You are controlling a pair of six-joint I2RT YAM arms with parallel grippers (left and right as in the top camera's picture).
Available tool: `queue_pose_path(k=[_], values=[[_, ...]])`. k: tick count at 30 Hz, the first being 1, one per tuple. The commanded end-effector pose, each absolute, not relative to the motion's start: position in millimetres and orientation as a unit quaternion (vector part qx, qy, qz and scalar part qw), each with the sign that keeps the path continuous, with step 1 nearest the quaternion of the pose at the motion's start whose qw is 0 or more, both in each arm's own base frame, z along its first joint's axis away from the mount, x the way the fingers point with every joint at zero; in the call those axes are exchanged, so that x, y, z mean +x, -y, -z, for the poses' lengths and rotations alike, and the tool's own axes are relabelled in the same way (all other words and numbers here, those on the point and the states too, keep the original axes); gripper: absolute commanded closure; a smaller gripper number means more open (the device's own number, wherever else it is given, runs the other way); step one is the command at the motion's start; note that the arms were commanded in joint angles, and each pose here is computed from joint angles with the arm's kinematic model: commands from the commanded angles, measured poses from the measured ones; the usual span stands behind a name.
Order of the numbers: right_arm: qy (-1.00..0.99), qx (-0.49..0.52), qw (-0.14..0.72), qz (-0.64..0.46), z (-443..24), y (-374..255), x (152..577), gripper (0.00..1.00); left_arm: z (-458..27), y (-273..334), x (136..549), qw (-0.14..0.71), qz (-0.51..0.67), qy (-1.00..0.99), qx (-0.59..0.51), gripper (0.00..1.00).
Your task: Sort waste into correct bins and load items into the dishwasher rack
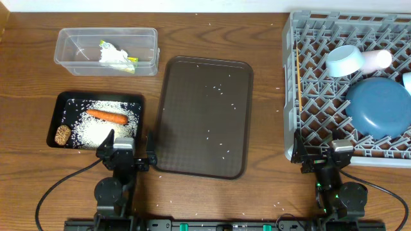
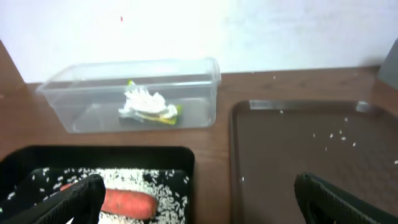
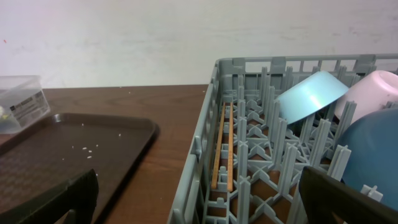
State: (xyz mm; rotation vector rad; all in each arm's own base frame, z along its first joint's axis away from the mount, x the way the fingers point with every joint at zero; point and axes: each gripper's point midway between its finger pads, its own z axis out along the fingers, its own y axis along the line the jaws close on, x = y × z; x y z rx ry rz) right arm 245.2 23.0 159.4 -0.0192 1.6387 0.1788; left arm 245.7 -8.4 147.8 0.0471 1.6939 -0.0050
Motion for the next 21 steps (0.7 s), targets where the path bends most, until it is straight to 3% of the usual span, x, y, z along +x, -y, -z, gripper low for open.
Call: queue_pose_path(k=[1,21], values=[[-0.729,-0.007,0.680,-0.072,-159.1,-19.8,245.2,0.01,-133.2,3.1,244.0,0.645,-0.012,-0.764,0.014,0.02],[-0.729,-0.007,0.680,-0.072,-159.1,-19.8,245.2,0.01,-138.0,4.0,244.0,0.652,-0.010,-0.758,0.015,0.02]])
